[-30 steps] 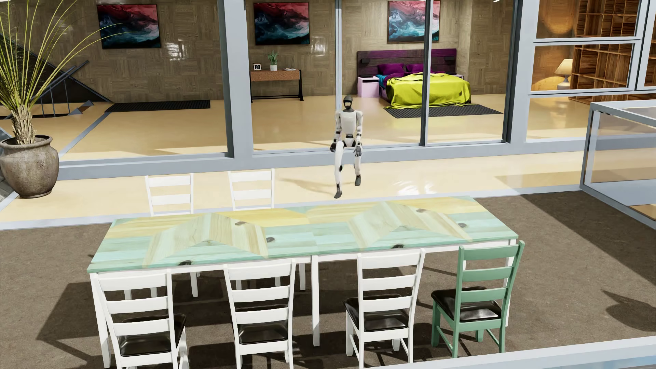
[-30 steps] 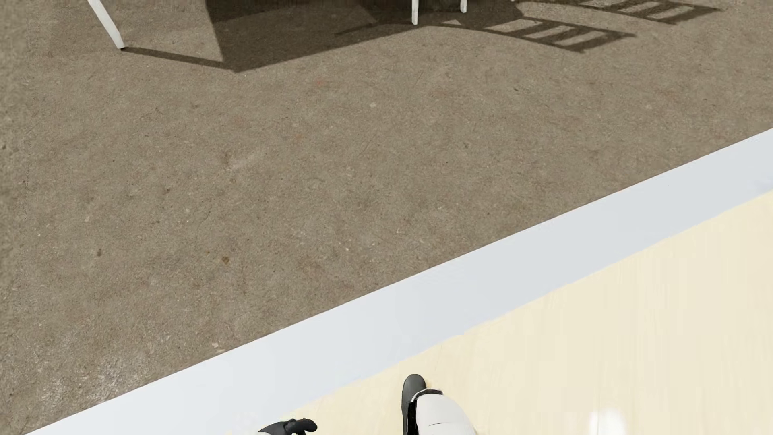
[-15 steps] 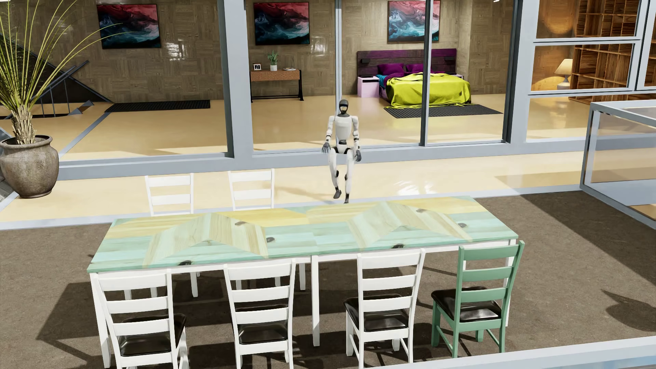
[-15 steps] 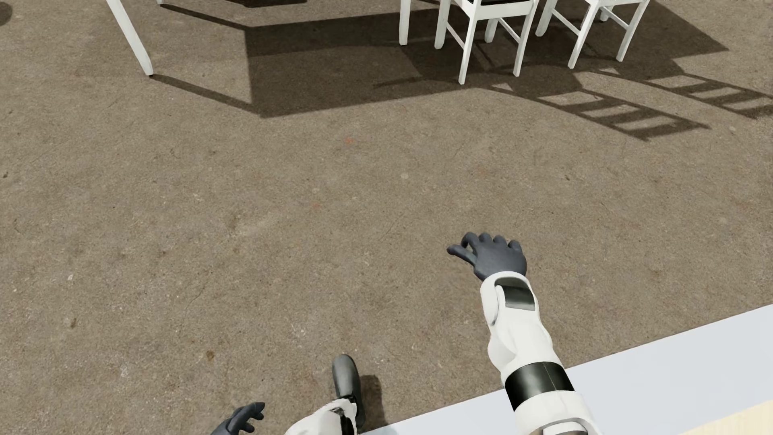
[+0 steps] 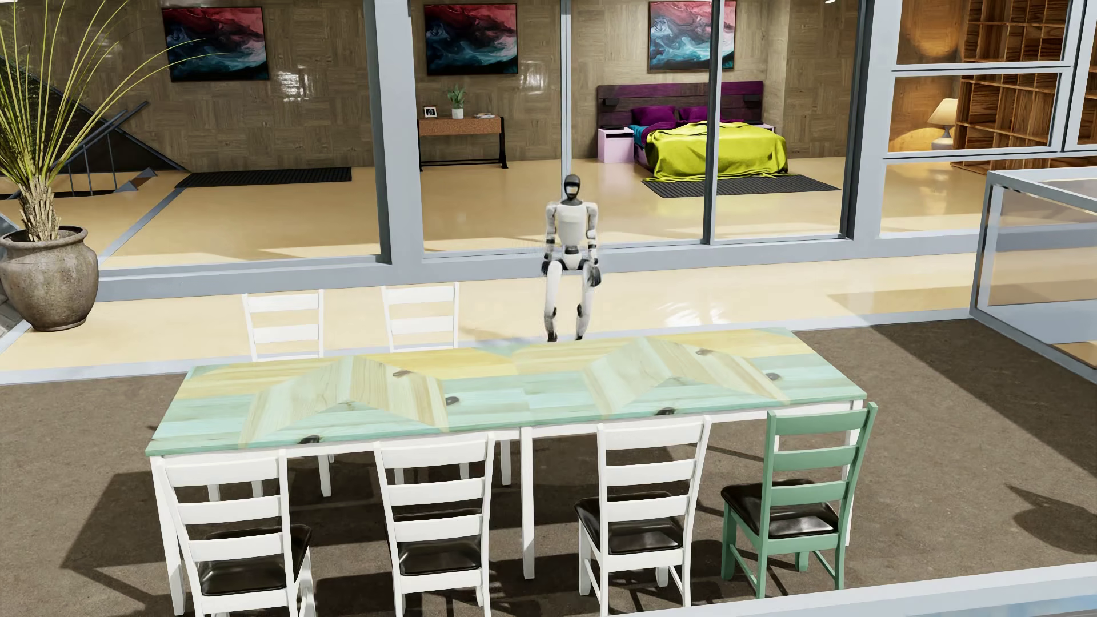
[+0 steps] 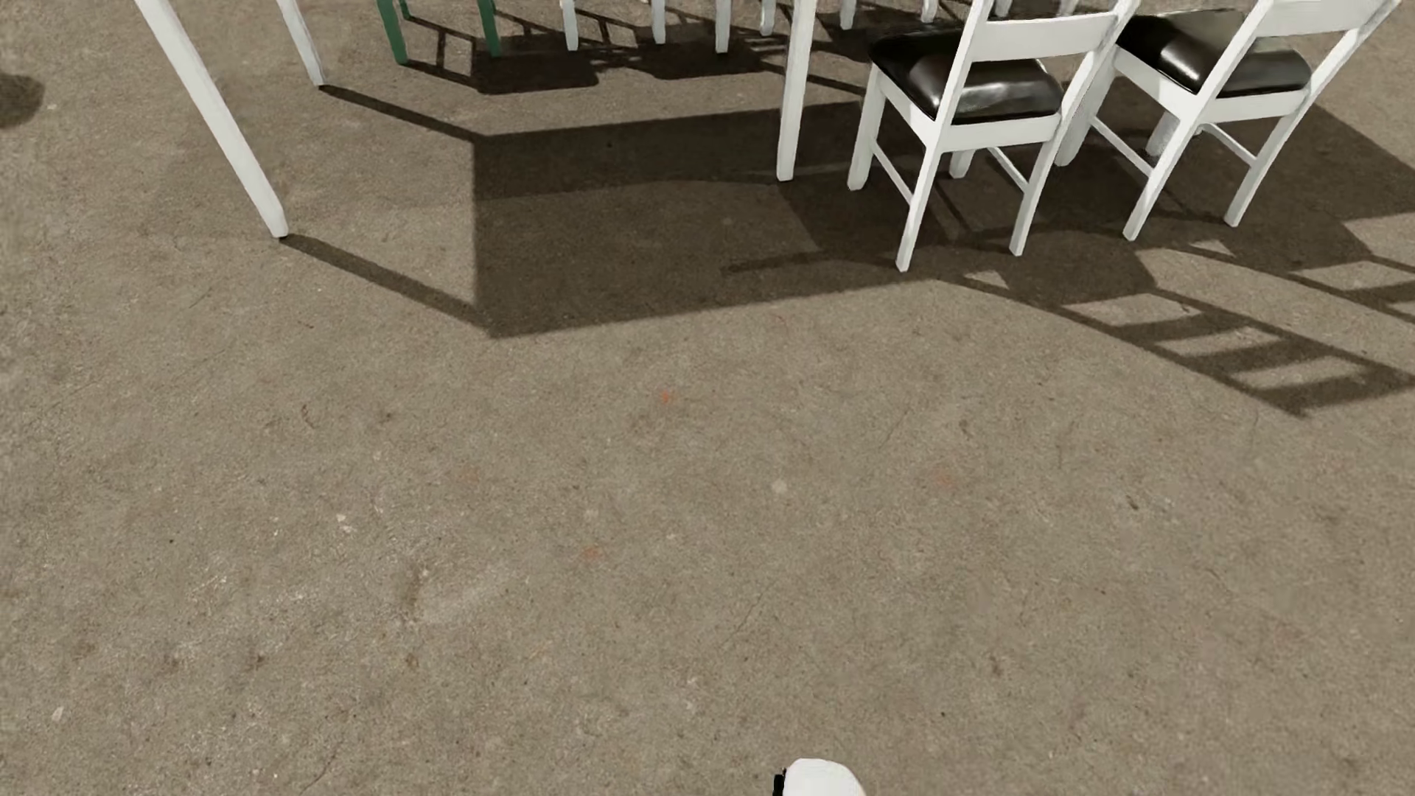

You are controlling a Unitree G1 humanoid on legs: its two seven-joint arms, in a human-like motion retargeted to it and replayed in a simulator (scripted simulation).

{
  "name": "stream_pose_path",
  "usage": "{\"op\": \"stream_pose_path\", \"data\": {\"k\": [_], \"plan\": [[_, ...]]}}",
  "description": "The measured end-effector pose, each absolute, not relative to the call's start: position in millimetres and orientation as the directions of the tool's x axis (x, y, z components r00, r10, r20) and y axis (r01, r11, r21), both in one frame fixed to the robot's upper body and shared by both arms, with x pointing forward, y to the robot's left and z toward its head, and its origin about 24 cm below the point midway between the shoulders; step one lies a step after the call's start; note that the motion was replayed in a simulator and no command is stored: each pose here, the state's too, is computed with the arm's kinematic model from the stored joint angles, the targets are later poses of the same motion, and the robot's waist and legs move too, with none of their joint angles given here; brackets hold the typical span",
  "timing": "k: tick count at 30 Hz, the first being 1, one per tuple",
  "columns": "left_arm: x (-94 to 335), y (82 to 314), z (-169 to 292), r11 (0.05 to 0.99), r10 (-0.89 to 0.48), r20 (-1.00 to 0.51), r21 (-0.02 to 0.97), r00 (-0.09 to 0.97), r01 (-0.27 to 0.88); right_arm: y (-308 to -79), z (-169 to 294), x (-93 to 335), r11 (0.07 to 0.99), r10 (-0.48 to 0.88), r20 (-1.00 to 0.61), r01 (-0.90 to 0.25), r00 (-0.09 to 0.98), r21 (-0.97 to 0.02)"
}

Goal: Walk towards the table

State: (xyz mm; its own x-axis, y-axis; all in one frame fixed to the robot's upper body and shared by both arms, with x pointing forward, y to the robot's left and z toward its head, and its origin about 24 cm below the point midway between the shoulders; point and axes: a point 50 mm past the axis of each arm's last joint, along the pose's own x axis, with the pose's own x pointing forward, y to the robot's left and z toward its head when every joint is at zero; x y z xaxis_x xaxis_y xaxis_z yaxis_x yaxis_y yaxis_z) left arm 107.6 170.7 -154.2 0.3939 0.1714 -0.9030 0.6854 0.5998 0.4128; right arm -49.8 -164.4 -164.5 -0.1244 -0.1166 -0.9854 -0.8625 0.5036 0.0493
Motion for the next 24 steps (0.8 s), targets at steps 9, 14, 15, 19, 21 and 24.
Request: {"op": "stream_pose_path", "data": {"k": [9, 14, 15, 19, 21, 24], "plan": [[175.7, 174.7, -115.1, 0.656, 0.160, -0.700, 0.603, 0.696, 0.454, -209.2, -149.8, 49.2, 0.324, -0.334, -0.913, -0.881, 0.235, -0.345], [126.8, 182.8, -141.9, 0.568, 0.185, -0.871, 0.472, 0.455, 0.674, -215.5, -133.4, 105.6, 0.698, -0.461, -0.794, -0.391, 0.396, -0.600], [120.1, 183.6, -143.6, 0.566, 0.182, -0.883, 0.455, 0.434, 0.688, -213.6, -134.4, 116.6, 0.693, -0.445, -0.810, -0.426, 0.382, -0.581], [99.4, 199.6, -140.5, 0.717, 0.236, -0.861, 0.467, 0.450, 0.518, -182.7, -118.8, 187.7, 0.244, -0.282, -0.777, -0.741, 0.563, -0.626], [86.9, 210.6, -138.7, 0.783, 0.306, -0.845, 0.486, 0.439, 0.388, -158.8, -97.7, 224.6, -0.015, -0.136, -0.693, -0.701, 0.708, -0.713], [60.2, 214.2, -145.6, 0.823, 0.379, -0.862, 0.480, 0.335, 0.305, -130.5, -71.6, 251.4, 0.018, -0.003, -0.582, -0.582, 0.813, -0.813]]}}
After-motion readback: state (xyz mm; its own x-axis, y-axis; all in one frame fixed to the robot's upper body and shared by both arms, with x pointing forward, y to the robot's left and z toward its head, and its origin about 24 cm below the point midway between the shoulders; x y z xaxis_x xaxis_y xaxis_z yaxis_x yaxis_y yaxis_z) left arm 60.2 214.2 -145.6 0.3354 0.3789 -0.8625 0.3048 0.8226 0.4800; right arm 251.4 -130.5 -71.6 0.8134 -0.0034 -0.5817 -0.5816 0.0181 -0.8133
